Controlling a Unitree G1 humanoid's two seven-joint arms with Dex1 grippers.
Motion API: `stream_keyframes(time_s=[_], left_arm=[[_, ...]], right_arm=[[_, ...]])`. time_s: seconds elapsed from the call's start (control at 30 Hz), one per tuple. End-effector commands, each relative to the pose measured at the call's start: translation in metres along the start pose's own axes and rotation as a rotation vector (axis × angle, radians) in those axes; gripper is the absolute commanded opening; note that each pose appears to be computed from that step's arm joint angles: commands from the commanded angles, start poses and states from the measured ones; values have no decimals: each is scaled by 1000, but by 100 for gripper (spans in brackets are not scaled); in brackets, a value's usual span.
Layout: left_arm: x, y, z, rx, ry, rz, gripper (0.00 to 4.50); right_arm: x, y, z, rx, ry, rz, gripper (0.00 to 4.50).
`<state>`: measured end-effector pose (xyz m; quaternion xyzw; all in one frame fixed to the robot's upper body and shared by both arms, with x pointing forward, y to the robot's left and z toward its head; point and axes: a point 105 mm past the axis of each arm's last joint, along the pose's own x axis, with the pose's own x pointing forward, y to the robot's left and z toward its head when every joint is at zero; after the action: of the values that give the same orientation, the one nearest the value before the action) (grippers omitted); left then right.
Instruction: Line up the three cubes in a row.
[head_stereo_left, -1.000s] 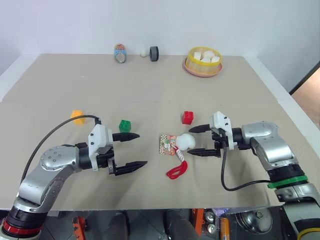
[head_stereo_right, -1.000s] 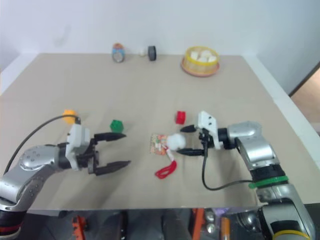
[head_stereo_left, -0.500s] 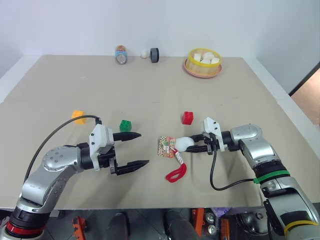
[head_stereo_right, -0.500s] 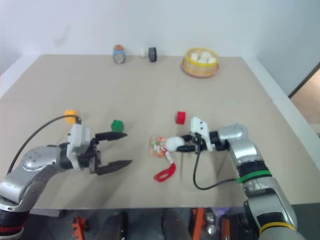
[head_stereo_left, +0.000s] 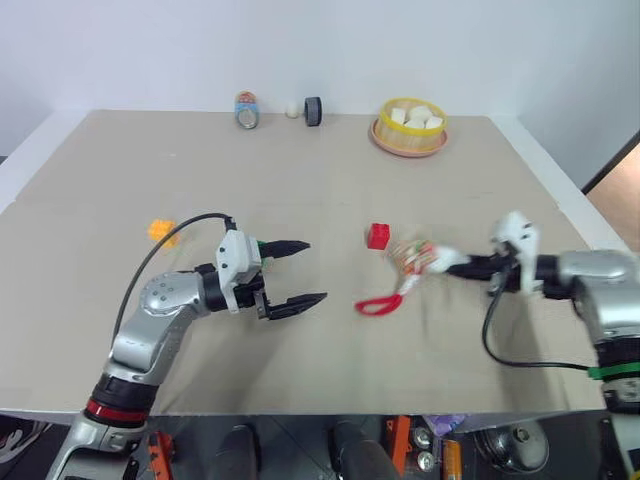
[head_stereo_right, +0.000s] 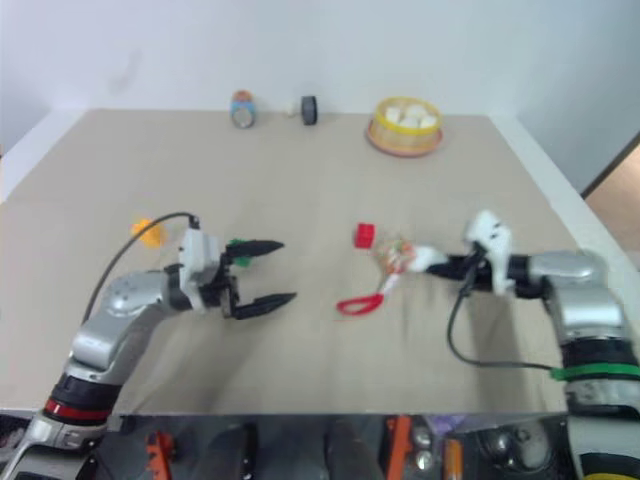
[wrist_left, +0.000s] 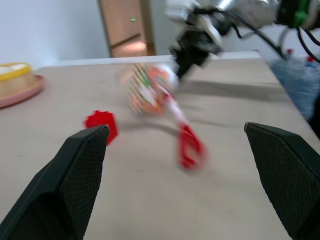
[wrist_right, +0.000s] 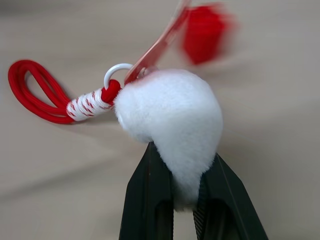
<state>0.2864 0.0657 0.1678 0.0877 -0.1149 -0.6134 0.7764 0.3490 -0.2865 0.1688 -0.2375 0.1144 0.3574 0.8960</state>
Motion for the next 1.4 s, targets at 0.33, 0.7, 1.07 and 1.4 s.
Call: stream_keyframes(time_s=[0.33, 0.7, 1.07, 1.4], left_arm=[[16, 3, 6, 59, -65, -34, 450], [11, -1, 1, 51, -61, -8, 450], [3, -2, 0, 23, -67, 49, 450], [-16, -3, -3, 12, -25, 89, 450]], right_arm=[[-6, -85, -23, -15, 113, -651, 155], [13, -74, -23, 131, 33, -576, 438], [6, -63, 28, 184, -196, -445, 438], [45, 48, 13, 191, -101, -195, 438]])
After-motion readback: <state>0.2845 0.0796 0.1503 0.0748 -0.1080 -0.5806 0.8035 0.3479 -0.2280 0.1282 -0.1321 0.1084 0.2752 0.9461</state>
